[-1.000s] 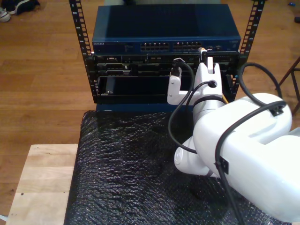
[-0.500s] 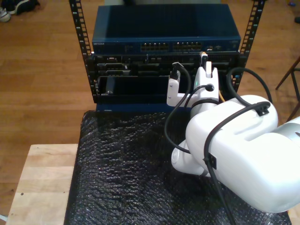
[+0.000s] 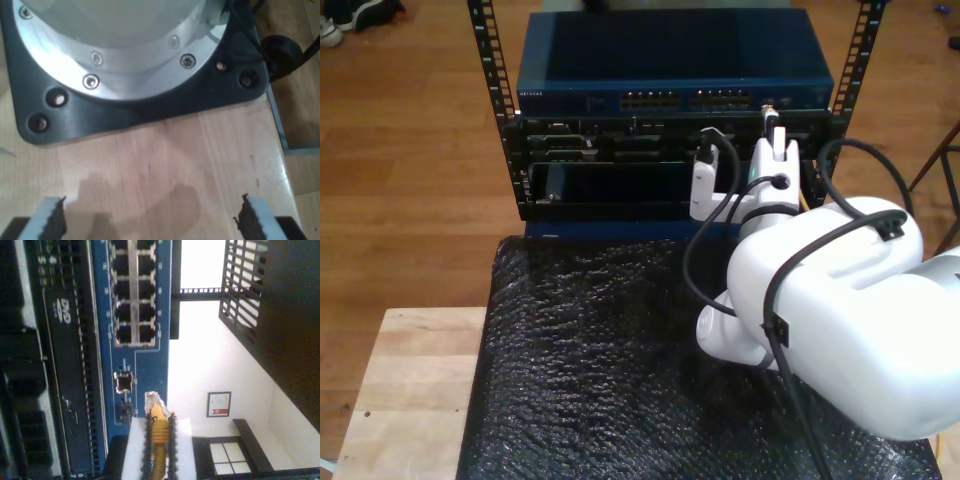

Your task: Grab the cable and plug it in

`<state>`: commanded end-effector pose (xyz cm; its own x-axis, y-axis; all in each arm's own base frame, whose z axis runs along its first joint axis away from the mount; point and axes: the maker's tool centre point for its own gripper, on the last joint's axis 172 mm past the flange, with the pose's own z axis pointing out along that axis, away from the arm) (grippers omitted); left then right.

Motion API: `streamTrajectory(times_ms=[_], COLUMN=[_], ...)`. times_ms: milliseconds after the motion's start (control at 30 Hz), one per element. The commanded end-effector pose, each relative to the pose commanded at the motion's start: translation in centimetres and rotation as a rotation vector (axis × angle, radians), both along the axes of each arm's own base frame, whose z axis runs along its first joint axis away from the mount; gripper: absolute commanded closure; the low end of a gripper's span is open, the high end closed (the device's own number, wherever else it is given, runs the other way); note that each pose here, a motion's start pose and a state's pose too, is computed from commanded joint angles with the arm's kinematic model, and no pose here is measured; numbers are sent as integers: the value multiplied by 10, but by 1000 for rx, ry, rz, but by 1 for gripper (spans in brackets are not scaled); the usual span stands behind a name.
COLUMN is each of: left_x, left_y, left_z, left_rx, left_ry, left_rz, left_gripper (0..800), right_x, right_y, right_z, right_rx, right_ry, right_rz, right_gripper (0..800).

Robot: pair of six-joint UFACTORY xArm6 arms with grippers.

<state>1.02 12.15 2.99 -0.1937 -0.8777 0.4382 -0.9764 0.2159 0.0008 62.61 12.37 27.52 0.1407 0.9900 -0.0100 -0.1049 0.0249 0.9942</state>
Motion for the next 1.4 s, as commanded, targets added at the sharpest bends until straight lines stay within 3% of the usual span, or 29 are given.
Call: streamTrajectory(times_ms=[667,1400], left_x=[0,0], left_y=[0,0], left_z=[0,0], left_rx=[0,0], left_ry=[0,0], left_rz=[0,0], left_gripper=[0,0], right_x=[12,20], right_y=[17,23], right_z=[1,5], right_rx=[-40,-16], right_ry=[5,-17], right_rz=[108,120], right_gripper=[800,800])
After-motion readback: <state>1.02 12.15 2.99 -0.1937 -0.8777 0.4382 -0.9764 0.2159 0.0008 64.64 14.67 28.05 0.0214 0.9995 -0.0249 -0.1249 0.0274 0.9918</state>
